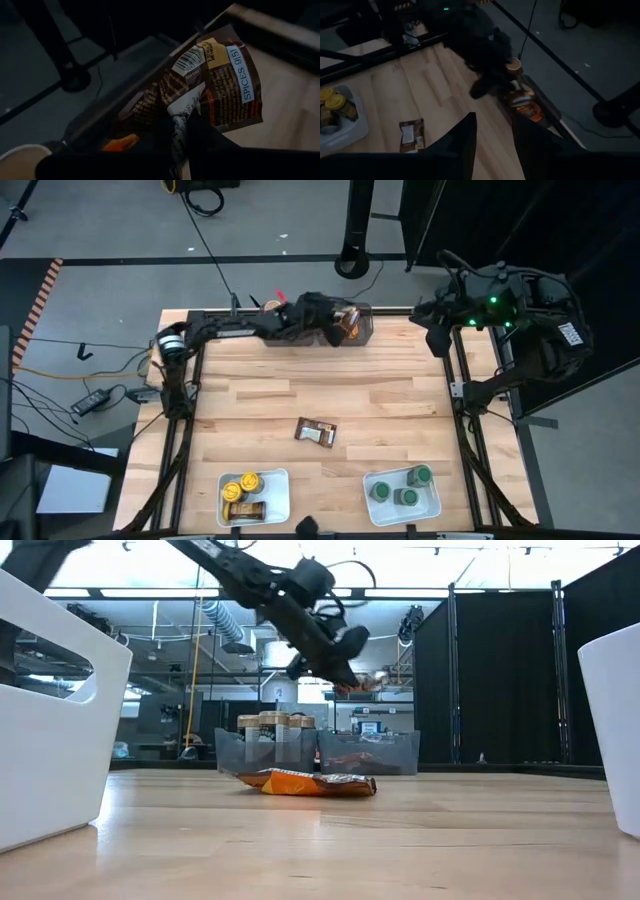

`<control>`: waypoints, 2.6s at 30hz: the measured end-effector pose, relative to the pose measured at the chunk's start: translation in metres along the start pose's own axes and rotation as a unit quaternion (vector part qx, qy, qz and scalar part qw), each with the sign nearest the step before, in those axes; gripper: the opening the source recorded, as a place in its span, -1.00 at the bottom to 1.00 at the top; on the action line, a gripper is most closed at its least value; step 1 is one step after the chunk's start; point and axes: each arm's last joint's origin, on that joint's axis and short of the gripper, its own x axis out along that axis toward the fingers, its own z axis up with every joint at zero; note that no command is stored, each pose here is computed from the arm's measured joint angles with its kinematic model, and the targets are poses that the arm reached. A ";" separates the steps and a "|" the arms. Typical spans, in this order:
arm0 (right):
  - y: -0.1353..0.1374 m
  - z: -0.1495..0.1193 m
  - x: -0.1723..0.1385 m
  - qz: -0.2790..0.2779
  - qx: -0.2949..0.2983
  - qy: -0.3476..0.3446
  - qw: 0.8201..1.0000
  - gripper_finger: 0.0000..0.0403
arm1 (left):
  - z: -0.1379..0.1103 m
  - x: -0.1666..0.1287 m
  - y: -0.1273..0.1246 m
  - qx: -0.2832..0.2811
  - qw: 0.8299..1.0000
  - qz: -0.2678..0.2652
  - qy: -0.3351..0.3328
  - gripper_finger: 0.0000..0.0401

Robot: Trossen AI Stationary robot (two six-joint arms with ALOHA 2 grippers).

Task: Sort spices by type
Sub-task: Put the left orange seasoning pack into the right black bin, then put the orange seasoning pack into the right black bin

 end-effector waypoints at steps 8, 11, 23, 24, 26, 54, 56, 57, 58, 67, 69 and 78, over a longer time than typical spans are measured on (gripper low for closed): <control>0.009 -0.001 0.001 0.018 0.002 0.005 1.000 -0.34 | 0.011 0.045 -0.003 0.021 0.996 0.058 0.064 -0.78; 0.012 -0.002 0.000 0.028 0.004 0.005 1.000 -0.34 | 0.012 0.052 -0.005 0.048 0.995 0.056 0.064 -0.70; 0.027 -0.007 -0.005 0.069 -0.002 0.011 0.998 -0.34 | 0.015 0.051 -0.008 0.106 0.992 0.008 0.061 -0.18; 0.028 -0.007 -0.006 0.071 -0.003 0.011 0.997 -0.34 | 0.016 0.048 -0.009 0.101 0.992 -0.014 0.070 -0.14; 0.031 -0.008 -0.007 0.078 -0.008 0.012 0.997 -0.34 | 0.015 0.041 -0.016 0.098 0.989 -0.072 0.089 -0.09; 0.057 -0.024 -0.022 0.144 -0.053 0.032 0.988 -0.34 | -0.133 -0.117 -0.184 0.393 0.771 -0.363 0.346 -0.22; 0.059 -0.025 -0.023 0.149 -0.057 0.032 0.987 -0.34 | -0.144 -0.120 -0.186 0.400 0.789 -0.335 0.325 -0.24; 0.060 -0.025 -0.023 0.150 -0.059 0.033 0.986 -0.34 | -0.151 -0.121 -0.185 0.404 0.797 -0.316 0.319 -0.25; 0.061 -0.025 -0.023 0.150 -0.061 0.033 0.986 -0.34 | -0.156 -0.121 -0.185 0.407 0.806 -0.297 0.313 -0.26; 0.070 -0.026 -0.018 0.142 -0.074 0.035 0.986 -0.34 | -0.193 -0.116 -0.177 0.410 0.835 -0.248 0.271 -0.26; 0.071 -0.026 -0.017 0.141 -0.074 0.036 0.987 -0.34 | -0.198 -0.115 -0.176 0.401 0.839 -0.256 0.263 -0.26; 0.077 -0.024 -0.010 0.137 -0.074 0.035 0.987 -0.34 | -0.206 -0.109 -0.168 0.411 0.868 -0.173 0.220 -0.77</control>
